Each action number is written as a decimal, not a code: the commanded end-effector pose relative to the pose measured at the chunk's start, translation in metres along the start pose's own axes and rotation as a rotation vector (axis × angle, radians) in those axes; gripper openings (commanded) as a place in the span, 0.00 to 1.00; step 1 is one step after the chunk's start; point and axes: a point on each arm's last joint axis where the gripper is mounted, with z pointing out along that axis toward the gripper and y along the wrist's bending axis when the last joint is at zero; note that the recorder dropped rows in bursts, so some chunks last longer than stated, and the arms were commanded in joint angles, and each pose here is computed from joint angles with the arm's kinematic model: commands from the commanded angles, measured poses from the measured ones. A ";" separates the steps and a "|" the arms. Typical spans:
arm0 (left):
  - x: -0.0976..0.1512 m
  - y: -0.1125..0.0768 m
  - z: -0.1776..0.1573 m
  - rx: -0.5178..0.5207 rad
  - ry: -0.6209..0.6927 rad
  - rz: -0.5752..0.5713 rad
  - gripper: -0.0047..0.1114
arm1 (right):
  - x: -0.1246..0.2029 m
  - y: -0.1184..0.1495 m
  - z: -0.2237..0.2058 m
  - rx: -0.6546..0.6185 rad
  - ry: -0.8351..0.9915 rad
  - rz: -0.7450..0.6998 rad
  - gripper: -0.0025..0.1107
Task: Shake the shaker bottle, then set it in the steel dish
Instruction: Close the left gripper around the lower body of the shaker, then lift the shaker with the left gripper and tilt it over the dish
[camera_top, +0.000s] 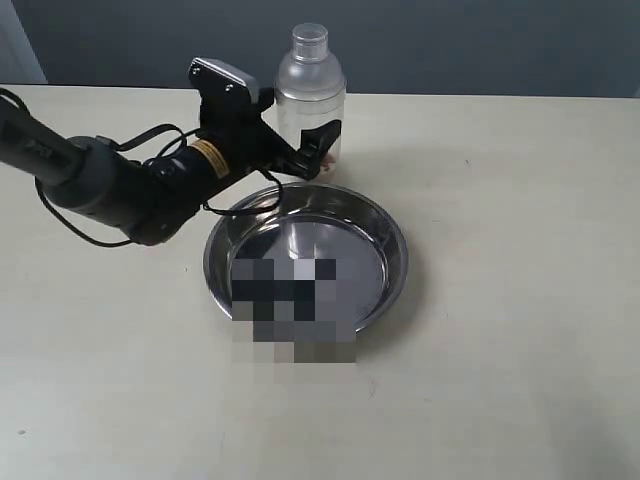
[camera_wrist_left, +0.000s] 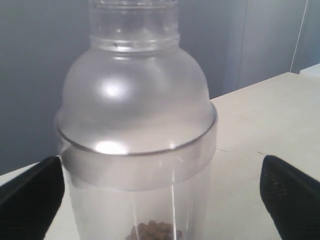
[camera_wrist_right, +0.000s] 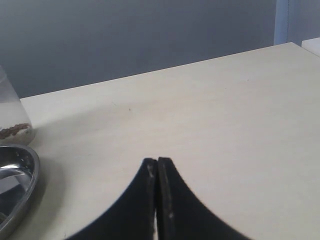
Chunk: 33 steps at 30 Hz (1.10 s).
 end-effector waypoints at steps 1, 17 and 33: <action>-0.002 0.003 0.005 -0.019 0.018 -0.007 0.95 | 0.000 0.000 0.000 -0.003 -0.013 -0.002 0.02; 0.026 0.012 0.015 -0.048 0.035 -0.077 0.95 | 0.000 0.000 0.000 -0.002 -0.013 -0.003 0.02; 0.010 0.015 0.048 0.003 0.025 -0.014 0.95 | 0.000 0.000 0.000 -0.003 -0.013 -0.002 0.02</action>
